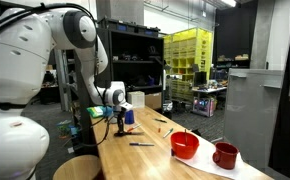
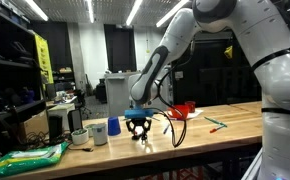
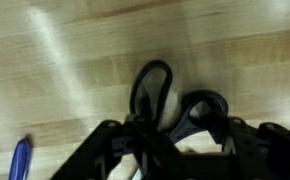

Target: Open and close the black scissors on the table five times

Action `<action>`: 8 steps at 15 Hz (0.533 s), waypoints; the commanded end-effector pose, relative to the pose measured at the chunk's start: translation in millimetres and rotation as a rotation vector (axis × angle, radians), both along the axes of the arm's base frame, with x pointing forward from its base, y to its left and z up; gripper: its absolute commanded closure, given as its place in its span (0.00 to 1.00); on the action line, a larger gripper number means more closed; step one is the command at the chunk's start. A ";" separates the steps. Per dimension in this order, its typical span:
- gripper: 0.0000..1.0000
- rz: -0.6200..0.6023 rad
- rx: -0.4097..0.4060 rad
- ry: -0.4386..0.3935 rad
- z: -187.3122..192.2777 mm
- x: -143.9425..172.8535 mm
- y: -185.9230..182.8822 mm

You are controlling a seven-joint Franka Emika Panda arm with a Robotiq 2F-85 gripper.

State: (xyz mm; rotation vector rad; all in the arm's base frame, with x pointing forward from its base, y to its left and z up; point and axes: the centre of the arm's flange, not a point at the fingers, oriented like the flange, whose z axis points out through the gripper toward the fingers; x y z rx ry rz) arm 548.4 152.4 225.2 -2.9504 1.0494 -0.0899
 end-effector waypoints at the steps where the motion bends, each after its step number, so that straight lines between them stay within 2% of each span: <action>1: 0.11 0.011 0.001 0.005 0.6 0.3 -0.8; 3: 0.01 0.017 0.003 0.005 0.3 0.1 -2.2; 6: 0.00 0.022 0.006 0.007 -0.1 -0.2 -3.0; 7: 0.24 0.025 0.008 0.007 -0.1 -0.3 -3.2; 8: 0.25 0.028 0.010 0.007 0.1 -0.3 -3.2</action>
